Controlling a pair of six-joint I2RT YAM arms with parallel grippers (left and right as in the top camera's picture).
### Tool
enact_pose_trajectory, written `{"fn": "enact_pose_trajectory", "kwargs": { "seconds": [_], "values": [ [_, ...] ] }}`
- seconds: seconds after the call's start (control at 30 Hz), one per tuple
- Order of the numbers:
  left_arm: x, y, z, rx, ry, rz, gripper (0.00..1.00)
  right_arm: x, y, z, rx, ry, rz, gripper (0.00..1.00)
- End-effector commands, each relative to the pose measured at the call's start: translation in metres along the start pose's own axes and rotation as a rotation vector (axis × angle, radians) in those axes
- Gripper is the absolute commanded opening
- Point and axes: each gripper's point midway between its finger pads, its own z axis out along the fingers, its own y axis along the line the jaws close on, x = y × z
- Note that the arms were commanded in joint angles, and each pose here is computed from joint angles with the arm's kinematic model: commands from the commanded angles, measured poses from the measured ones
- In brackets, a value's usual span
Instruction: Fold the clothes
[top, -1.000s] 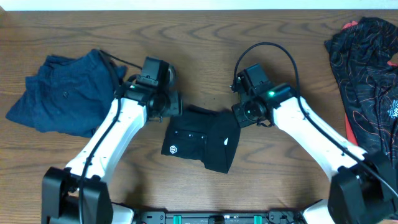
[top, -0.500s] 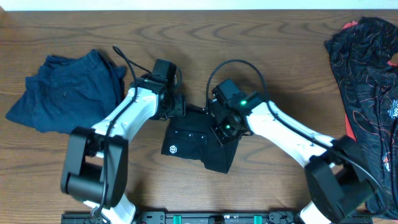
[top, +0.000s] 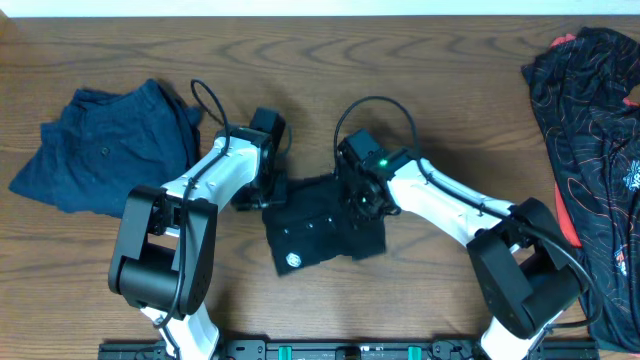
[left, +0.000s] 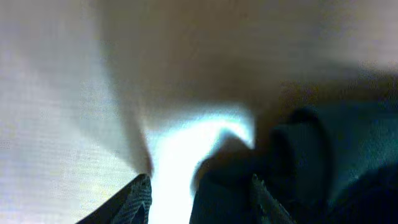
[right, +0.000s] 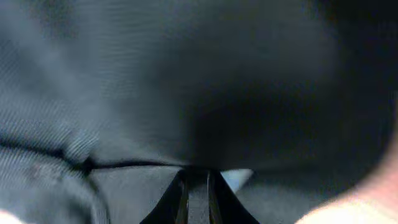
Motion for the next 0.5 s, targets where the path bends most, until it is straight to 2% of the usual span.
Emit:
{"fn": "enact_pose_trajectory", "kwargs": {
  "seconds": [0.0, 0.17, 0.27, 0.37, 0.47],
  "values": [
    [0.03, 0.016, 0.008, -0.086, 0.125, -0.099, 0.53, -0.024, -0.035, 0.002, 0.12, -0.086, 0.03, 0.13],
    [0.06, 0.012, 0.004, -0.05, 0.261, -0.117, 0.54, -0.06, -0.043, -0.006, 0.111, -0.228, -0.002, 0.15],
    [0.067, 0.013, 0.0, -0.055, 0.285, -0.122, 0.53, -0.065, -0.045, -0.009, 0.11, -0.246, 0.004, 0.14],
    [0.064, 0.013, -0.009, -0.045, 0.254, -0.12, 0.53, -0.06, -0.044, -0.017, 0.113, -0.23, 0.006, 0.15],
    [0.053, 0.016, -0.027, -0.05, 0.161, -0.11, 0.53, -0.061, -0.04, -0.038, 0.108, -0.264, 0.011, 0.18]
  ]
}}
